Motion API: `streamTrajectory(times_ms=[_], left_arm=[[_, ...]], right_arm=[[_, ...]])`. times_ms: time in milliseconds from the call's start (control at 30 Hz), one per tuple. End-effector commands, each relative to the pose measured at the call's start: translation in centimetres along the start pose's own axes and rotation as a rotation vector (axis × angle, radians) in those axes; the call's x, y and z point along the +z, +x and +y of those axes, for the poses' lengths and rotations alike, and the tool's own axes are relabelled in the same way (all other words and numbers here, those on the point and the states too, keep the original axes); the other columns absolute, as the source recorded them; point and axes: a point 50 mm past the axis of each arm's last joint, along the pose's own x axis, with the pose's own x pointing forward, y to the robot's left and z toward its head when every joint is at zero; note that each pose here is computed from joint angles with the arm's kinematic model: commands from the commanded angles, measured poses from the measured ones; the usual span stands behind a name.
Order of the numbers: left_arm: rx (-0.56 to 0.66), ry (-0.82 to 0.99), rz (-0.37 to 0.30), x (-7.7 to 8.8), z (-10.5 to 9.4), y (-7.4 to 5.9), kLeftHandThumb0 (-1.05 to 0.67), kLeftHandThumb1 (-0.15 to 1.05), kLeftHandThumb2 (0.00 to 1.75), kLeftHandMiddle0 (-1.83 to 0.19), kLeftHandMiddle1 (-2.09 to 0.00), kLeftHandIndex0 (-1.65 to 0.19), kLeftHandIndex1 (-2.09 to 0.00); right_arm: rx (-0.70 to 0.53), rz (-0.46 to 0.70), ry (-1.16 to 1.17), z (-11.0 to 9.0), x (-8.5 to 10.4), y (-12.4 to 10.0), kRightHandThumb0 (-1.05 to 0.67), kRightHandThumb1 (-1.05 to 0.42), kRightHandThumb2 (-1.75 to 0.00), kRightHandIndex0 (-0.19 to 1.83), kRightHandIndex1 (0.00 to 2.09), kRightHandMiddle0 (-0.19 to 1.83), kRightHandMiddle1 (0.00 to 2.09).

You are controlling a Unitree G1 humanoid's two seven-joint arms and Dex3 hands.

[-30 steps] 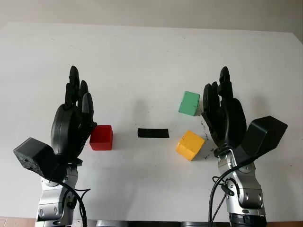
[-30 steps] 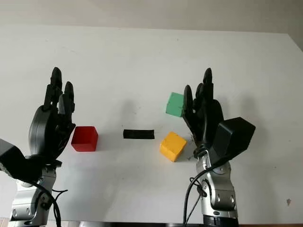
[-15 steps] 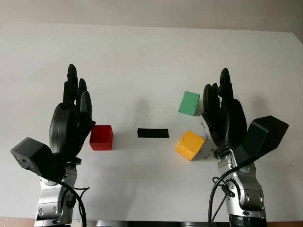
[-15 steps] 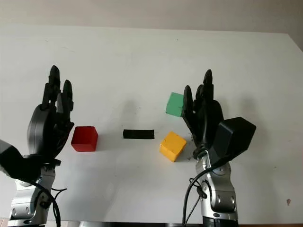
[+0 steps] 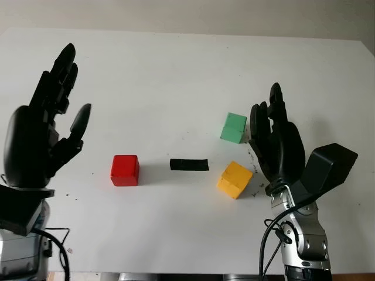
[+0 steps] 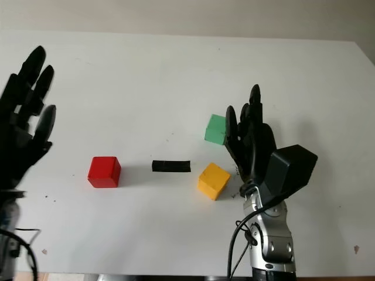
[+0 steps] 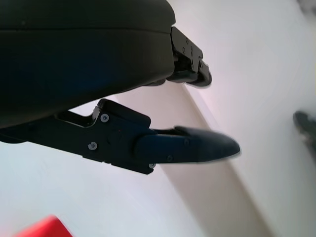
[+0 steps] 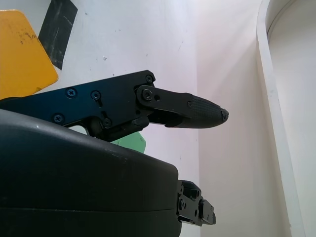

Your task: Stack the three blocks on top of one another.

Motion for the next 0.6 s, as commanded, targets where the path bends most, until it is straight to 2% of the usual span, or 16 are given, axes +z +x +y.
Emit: streamTrajectory(times_ms=[0,100,200,400,567], left_arm=[[-0.048,0.123,0.029,0.6,0.3,-0.6,-0.70,0.97,0.07,-0.13,-0.03,-0.32,-0.21],[-0.125,0.258,0.075,1.0,0.3,-0.8,-0.73,0.95,0.05,-0.05,-0.03,-0.32,-0.17],[-0.176,0.344,0.124,0.9,0.0,-0.8,-0.75,0.96,0.06,-0.05,-0.04,-0.34,-0.15],[-0.221,0.421,0.205,0.6,-1.1,-0.6,-0.82,0.98,0.06,-0.07,-0.05,-0.41,-0.13],[-0.250,0.443,0.236,0.9,-1.8,-0.5,-0.82,0.97,0.05,-0.04,-0.04,-0.41,-0.11]], right_arm=[[0.005,-0.026,-0.003,-0.2,0.5,-0.1,-0.55,-1.05,-0.54,-0.19,0.00,-0.19,0.00],[0.003,-0.024,-0.003,-0.1,0.4,-0.2,-0.54,-1.05,-0.53,-0.19,0.00,-0.19,0.00],[-0.009,-0.017,-0.005,0.0,0.3,-0.3,-0.55,-1.05,-0.53,-0.19,0.00,-0.19,0.00],[-0.021,-0.009,0.002,-0.1,0.2,-0.5,-0.54,-1.05,-0.54,-0.19,0.00,-0.19,0.00],[-0.021,-0.011,0.007,-0.1,0.3,-0.5,-0.54,-1.05,-0.53,-0.19,0.00,-0.19,0.00]])
